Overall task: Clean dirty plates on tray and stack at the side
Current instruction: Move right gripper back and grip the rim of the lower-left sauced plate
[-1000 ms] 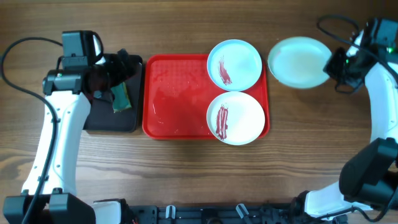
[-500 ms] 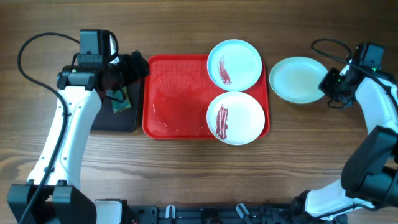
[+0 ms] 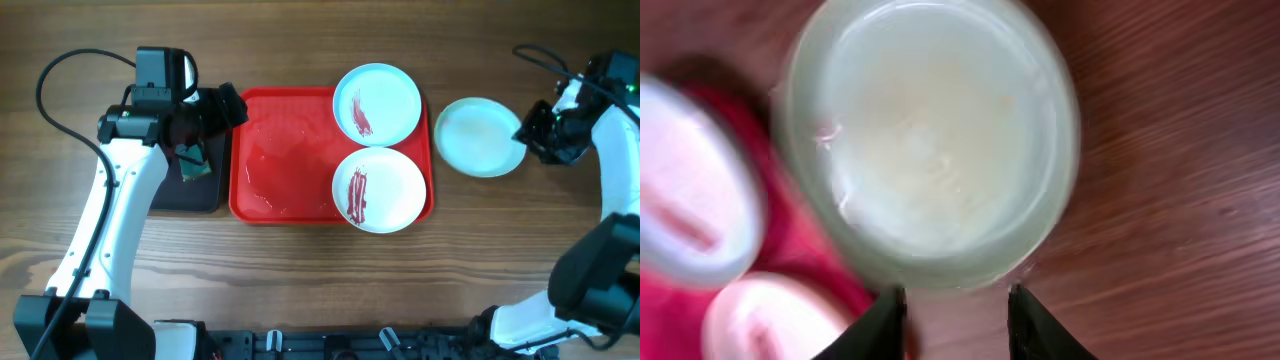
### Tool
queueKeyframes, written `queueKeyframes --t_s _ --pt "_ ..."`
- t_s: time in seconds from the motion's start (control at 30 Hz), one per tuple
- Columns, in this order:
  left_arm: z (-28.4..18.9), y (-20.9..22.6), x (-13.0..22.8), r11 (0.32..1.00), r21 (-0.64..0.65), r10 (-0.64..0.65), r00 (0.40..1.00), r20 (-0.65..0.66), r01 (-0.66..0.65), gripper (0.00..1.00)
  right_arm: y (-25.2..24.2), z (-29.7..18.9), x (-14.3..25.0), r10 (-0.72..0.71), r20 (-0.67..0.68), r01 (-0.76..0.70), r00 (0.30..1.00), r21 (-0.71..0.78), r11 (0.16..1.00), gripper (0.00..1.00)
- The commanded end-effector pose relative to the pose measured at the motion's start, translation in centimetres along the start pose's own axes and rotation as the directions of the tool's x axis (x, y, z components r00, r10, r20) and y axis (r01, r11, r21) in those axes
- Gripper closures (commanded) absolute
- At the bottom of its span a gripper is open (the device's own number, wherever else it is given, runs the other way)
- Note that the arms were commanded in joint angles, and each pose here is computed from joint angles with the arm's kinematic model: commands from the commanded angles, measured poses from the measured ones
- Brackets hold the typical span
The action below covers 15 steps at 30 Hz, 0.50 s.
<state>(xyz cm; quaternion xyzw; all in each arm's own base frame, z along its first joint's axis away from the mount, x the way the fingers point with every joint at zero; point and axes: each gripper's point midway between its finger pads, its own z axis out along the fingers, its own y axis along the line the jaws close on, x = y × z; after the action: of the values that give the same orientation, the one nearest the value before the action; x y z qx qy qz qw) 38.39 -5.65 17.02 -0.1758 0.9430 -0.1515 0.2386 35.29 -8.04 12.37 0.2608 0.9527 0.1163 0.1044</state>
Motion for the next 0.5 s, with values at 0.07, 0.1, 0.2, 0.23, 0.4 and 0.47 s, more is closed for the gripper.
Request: queueKeyframes --t_s 0.07,0.1,0.2,0.23,0.4,0.47 --pt "0.5 0.1 0.2 1.000 -0.007 0.025 1.000 -0.012 -0.025 0.00 6.5 -1.3 4.7 -0.197 -0.102 0.178 0.975 -0.168 0.970 0.67" --pt "0.5 0.1 0.2 1.000 -0.006 0.025 1.000 -0.012 -0.025 0.00 6.9 -1.1 5.3 -0.211 -0.115 0.190 0.971 -0.170 0.967 0.67" --pt "0.5 0.1 0.3 1.000 -0.007 0.025 1.000 -0.013 -0.025 0.00 8.0 0.2 7.5 -0.262 -0.168 0.233 0.950 -0.171 0.957 0.67" --pt "0.5 0.1 0.3 1.000 -0.007 0.025 1.000 -0.013 -0.025 0.00 8.1 0.8 8.2 -0.271 -0.187 0.243 0.944 -0.159 0.957 0.67" --pt "0.5 0.1 0.3 1.000 -0.007 0.024 1.000 -0.013 -0.024 0.00 7.7 3.8 10.9 -0.291 -0.236 0.279 0.927 -0.083 0.957 0.67" --pt "0.5 0.1 0.3 1.000 -0.007 0.024 1.000 -0.013 -0.024 0.00 7.3 5.0 11.8 -0.281 -0.248 0.279 0.927 -0.047 0.959 0.67"
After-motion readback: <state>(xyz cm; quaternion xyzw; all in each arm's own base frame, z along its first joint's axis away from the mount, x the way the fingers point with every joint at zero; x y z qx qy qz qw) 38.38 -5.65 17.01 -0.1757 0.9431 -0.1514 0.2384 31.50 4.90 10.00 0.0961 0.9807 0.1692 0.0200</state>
